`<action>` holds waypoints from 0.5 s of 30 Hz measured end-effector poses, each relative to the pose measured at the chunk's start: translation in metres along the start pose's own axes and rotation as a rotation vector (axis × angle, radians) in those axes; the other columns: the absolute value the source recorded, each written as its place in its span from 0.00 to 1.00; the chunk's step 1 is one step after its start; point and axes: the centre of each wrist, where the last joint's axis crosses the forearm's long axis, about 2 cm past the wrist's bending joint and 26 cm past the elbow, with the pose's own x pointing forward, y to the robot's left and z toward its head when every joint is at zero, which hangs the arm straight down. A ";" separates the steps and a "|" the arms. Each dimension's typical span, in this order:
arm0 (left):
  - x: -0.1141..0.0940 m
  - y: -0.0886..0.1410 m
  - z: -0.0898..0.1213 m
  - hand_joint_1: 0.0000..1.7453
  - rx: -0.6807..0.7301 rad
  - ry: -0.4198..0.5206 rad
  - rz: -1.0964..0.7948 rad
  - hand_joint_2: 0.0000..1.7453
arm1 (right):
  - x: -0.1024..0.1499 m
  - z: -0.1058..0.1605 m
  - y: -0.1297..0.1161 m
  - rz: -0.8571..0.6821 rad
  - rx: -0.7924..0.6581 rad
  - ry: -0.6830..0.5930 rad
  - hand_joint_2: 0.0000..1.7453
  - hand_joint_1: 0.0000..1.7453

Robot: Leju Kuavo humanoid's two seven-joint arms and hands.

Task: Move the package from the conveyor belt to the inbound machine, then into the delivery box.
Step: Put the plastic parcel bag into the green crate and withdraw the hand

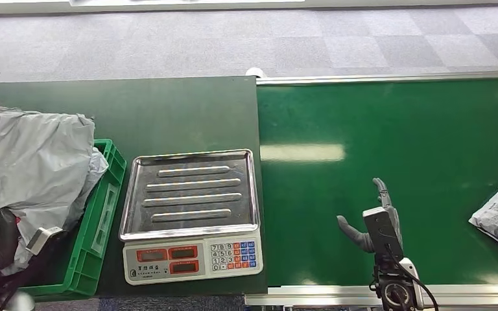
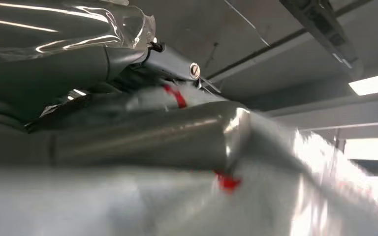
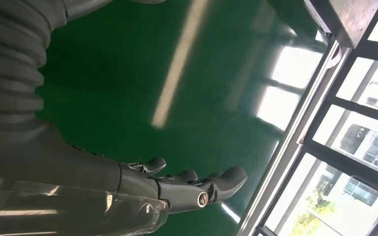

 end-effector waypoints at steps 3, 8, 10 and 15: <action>0.001 0.008 -0.005 0.00 0.067 0.036 0.020 0.00 | -0.002 0.004 0.002 0.000 -0.002 0.007 1.00 0.00; 0.005 0.016 -0.012 0.00 0.147 0.069 0.066 0.00 | -0.005 0.012 0.006 -0.003 -0.005 0.021 1.00 0.00; 0.009 0.015 -0.013 0.00 0.160 0.075 0.092 0.00 | -0.005 0.014 0.007 -0.004 -0.007 0.024 1.00 0.00; 0.019 0.010 -0.015 0.00 0.147 0.058 0.118 0.00 | -0.006 0.016 0.007 -0.006 -0.009 0.027 1.00 0.00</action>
